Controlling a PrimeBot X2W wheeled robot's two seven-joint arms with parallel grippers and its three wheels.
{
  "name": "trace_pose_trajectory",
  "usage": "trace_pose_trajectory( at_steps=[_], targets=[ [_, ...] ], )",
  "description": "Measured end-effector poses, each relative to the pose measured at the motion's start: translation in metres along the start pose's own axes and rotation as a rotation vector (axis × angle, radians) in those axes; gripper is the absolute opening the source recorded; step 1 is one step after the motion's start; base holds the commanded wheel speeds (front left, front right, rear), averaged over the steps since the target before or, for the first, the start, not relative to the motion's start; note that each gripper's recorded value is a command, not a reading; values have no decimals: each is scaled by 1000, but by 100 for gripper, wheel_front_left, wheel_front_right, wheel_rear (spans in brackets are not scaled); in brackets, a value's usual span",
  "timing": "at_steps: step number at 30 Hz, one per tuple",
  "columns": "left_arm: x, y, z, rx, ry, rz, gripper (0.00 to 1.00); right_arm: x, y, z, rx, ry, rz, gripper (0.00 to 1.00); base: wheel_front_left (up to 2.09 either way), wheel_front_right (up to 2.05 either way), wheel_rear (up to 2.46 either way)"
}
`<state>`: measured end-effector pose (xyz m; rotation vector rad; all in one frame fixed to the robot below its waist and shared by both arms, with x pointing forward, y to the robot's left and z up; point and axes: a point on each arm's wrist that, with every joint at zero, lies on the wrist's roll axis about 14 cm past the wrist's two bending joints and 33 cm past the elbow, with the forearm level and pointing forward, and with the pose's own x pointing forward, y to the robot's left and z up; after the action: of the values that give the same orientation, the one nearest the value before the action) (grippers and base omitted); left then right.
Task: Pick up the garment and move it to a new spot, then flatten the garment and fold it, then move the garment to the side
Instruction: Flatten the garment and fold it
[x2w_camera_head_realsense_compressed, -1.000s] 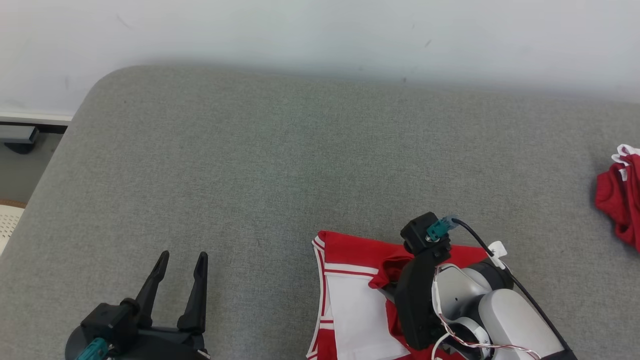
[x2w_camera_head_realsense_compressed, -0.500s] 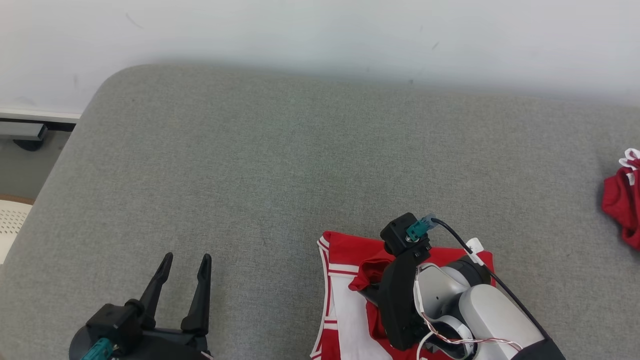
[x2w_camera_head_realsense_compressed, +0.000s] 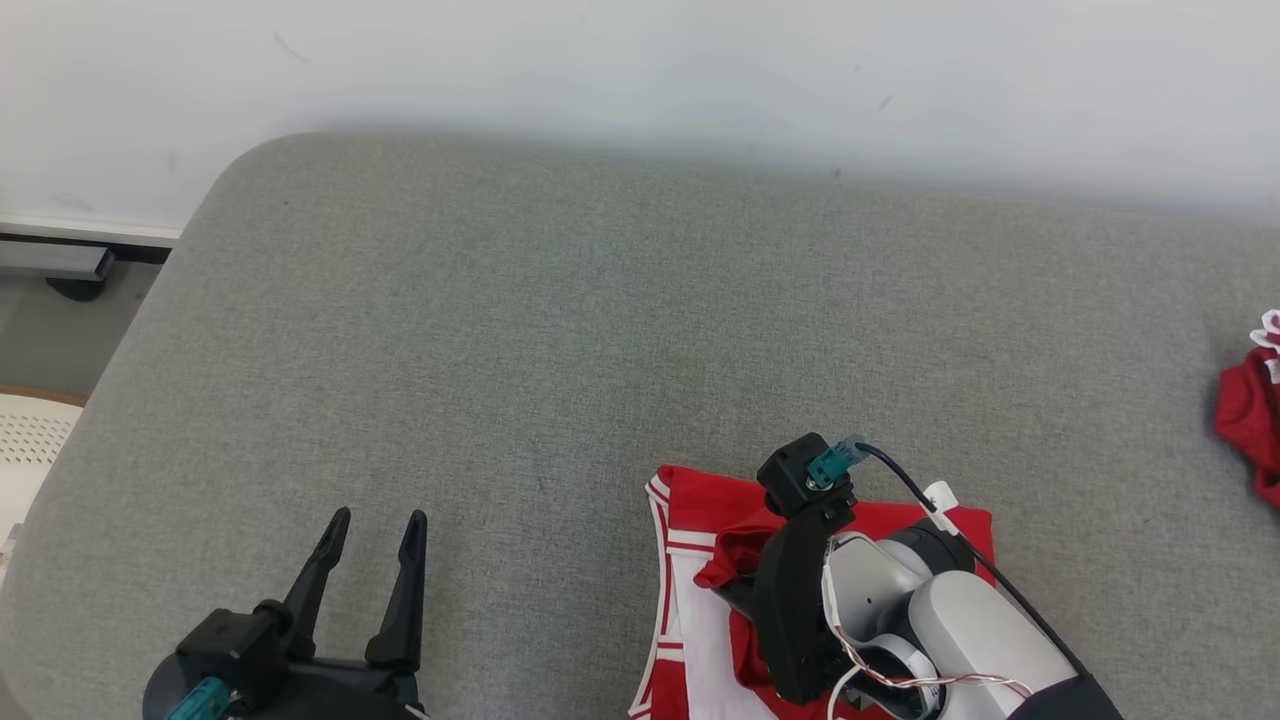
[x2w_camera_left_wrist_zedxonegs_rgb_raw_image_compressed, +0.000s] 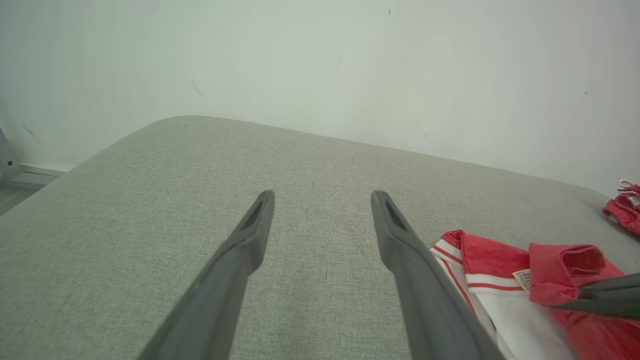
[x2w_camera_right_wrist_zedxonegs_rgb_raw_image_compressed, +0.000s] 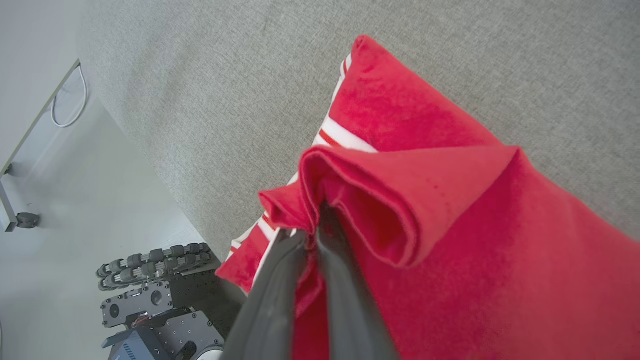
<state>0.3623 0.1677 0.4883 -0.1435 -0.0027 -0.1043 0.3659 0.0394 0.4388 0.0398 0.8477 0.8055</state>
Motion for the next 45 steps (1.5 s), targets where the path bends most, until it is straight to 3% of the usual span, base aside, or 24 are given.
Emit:
trace_pose_trajectory(
  at_steps=[1,2,16,26,35,45],
  targets=[
    [0,0,0,0,-1,1,100,0,0,0,-2,2,0,58,0,0,0],
    [0,0,0,-1,-2,2,100,1,1,0,-5,0,1,100,0,0,0],
    [-2,4,3,-3,-8,11,100,-6,7,46,-23,-196,26,100,0,0,0],
    [1,2,5,3,-15,1,100,-38,-46,84,-26,-400,-167,100,0,0,0],
    [6,-7,2,-3,-11,-24,100,-72,-99,58,30,-401,-367,100,0,0,0],
    [13,-16,-2,-6,-1,-57,100,-116,-150,-18,248,-212,-539,100,0,0,0]
  ],
)
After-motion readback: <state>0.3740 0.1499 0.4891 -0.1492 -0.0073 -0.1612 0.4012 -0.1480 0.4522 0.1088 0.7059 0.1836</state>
